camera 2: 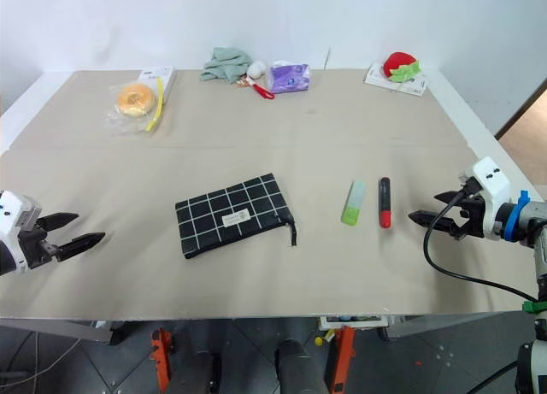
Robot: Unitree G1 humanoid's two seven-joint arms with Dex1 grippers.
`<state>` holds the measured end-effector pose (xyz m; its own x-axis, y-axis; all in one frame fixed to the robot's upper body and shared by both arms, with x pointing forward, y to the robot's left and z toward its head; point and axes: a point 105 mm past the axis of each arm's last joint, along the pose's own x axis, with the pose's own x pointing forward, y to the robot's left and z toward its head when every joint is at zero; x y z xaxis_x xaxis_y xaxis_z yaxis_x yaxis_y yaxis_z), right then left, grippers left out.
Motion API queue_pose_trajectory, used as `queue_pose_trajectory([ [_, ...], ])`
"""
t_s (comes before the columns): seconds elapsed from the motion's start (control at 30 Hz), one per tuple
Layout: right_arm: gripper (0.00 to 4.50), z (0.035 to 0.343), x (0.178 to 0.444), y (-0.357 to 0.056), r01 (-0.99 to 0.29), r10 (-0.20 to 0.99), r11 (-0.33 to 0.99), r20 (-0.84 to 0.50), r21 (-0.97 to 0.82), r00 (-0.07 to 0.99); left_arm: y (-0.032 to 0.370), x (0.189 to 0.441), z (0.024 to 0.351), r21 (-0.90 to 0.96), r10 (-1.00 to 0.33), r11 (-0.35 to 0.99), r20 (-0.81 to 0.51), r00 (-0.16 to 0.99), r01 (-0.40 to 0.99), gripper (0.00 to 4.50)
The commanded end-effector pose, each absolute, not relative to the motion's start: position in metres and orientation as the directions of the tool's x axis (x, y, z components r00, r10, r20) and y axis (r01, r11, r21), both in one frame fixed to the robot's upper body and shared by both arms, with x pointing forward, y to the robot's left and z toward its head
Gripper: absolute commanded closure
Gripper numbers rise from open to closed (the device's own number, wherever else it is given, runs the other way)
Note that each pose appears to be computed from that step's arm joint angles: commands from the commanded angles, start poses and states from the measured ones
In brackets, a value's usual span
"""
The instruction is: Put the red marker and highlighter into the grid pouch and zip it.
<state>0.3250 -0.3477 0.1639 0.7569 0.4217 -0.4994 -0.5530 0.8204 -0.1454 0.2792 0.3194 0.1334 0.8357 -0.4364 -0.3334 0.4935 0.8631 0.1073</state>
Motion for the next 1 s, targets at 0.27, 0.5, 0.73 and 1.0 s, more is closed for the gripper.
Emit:
queue_pose_trajectory([
  [0.27,0.00,0.178,0.328,-0.348,-0.535,0.414,0.825,-0.452,-0.179,0.790,0.319,0.288,0.149,0.148,-0.425,0.865,-0.292,0.857,0.480,0.04],
  [0.5,0.00,0.177,0.330,-0.346,-0.535,0.415,0.825,-0.448,-0.182,0.792,0.312,0.290,0.148,0.134,-0.449,0.857,-0.281,0.849,0.497,0.04],
  [0.73,0.00,0.176,0.329,-0.349,-0.522,0.404,0.832,-0.442,-0.185,0.801,0.309,0.295,0.156,0.120,-0.465,0.854,-0.263,0.845,0.507,0.04],
  [1.0,0.00,0.177,0.329,-0.353,-0.510,0.392,0.839,-0.438,-0.190,0.809,0.308,0.297,0.156,0.121,-0.467,0.853,-0.258,0.846,0.508,0.04],
])
